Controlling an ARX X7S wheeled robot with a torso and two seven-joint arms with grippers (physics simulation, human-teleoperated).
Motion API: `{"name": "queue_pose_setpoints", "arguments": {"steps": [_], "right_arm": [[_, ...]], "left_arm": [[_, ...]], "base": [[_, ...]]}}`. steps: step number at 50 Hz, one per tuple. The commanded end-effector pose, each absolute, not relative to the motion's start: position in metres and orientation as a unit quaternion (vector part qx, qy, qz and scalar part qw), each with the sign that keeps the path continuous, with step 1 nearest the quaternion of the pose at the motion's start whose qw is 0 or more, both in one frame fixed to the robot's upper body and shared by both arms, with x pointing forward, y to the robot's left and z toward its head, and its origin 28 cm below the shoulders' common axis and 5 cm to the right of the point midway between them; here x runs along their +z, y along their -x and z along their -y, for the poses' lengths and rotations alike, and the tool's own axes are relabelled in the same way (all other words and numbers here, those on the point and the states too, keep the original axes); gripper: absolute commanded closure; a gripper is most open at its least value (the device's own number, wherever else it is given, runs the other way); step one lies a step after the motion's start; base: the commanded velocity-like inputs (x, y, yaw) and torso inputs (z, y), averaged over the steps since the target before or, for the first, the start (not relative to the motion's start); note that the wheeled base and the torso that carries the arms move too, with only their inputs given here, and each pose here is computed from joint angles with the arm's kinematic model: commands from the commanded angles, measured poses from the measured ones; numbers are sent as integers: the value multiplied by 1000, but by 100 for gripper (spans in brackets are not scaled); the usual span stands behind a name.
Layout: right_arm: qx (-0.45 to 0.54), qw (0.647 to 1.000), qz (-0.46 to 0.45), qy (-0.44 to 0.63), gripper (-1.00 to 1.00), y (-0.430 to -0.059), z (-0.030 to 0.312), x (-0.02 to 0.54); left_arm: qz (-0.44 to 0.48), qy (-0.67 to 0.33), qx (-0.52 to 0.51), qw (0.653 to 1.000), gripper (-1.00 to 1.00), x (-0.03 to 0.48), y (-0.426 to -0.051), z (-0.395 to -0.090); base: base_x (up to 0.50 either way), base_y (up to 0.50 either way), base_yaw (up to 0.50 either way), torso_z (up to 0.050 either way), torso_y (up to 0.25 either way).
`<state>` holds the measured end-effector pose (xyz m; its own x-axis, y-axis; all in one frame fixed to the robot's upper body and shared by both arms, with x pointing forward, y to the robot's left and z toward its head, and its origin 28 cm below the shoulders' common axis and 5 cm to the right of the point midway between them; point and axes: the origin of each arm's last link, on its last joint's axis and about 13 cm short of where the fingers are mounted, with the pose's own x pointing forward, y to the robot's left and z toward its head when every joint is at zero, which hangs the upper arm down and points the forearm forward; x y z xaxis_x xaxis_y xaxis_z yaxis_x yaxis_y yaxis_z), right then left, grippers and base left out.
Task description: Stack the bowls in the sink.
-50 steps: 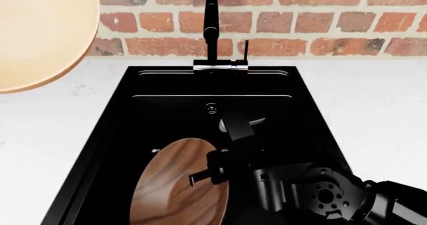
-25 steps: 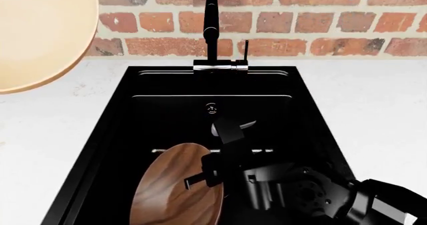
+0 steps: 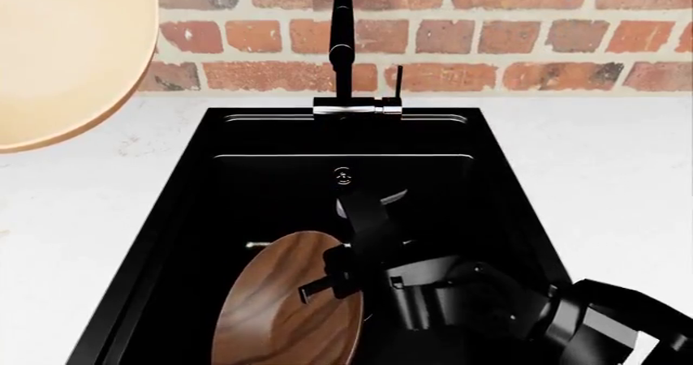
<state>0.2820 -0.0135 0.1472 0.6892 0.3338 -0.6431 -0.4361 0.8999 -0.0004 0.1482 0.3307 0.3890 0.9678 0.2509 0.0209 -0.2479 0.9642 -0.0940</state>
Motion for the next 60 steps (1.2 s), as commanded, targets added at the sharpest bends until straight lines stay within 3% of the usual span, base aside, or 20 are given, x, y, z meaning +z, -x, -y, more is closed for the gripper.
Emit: {"name": "queue_pose_setpoints", "arguments": {"steps": [1,8,9,31,60], "right_arm": [[204,914,-340,87,100,-281,7,141],[195,914,-339,109,100,-282,6,140],[192,914,-337,117,-100,-282,7,140],[139,938,-272,163,-100,-279,28,199],[70,962,-176,199,-100,-225,63,306]], "left_arm": [[29,50,129,990,100,392,-146,-332],[29,51,128,990,100,391,-145,-332],[29,51,128,990,100,391,-145,-332],[29,52,129,990,100,391,-145,-332],[25,43,116,992,100,393,-146,-328]], "base": [[0,0,0,0,0],[0,0,0,0,0],[0,0,0,0,0],[0,0,0,0,0],[0,0,0,0,0]]}}
